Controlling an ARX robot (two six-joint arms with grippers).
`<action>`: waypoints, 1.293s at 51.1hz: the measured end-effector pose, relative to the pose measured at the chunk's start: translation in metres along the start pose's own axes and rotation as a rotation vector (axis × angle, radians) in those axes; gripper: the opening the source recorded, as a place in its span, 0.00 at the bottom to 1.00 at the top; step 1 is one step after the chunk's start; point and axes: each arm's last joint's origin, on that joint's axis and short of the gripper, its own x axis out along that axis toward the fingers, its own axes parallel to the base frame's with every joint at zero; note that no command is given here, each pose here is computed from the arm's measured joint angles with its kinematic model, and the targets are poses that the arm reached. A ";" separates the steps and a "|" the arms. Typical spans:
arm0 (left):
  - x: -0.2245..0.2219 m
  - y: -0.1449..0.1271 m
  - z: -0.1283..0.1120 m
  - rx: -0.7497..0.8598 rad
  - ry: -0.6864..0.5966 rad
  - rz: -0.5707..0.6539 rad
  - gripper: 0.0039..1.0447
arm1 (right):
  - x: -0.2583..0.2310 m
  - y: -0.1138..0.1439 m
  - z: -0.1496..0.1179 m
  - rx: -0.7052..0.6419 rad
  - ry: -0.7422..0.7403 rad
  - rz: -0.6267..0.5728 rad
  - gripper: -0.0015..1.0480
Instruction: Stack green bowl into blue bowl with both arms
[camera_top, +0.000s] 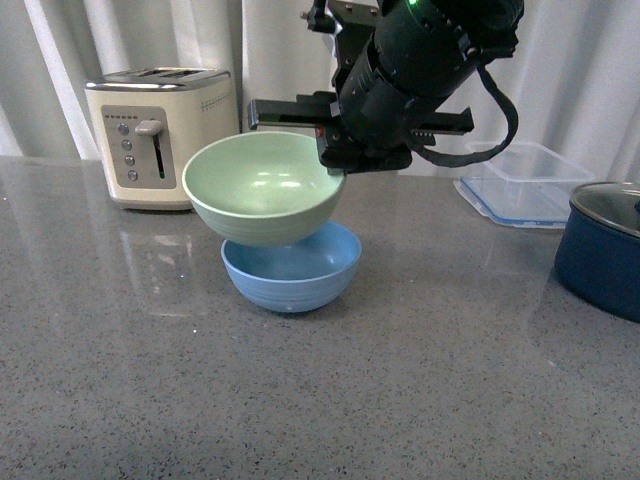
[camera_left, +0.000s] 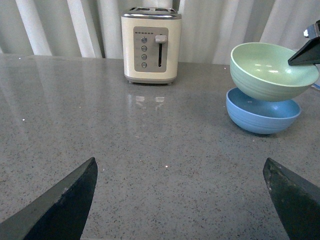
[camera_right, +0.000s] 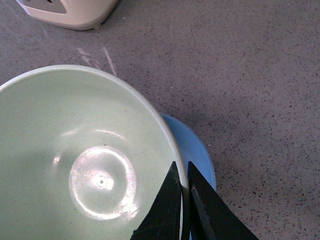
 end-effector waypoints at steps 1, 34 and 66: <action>0.000 0.000 0.000 0.000 0.000 0.000 0.94 | 0.003 -0.001 -0.001 0.004 0.006 -0.005 0.01; 0.000 0.000 0.000 0.000 0.000 0.000 0.94 | 0.021 -0.024 -0.007 0.066 0.038 -0.053 0.30; 0.000 0.000 0.000 0.000 0.000 -0.001 0.94 | -0.145 -0.110 -0.130 0.016 -0.654 -0.335 0.19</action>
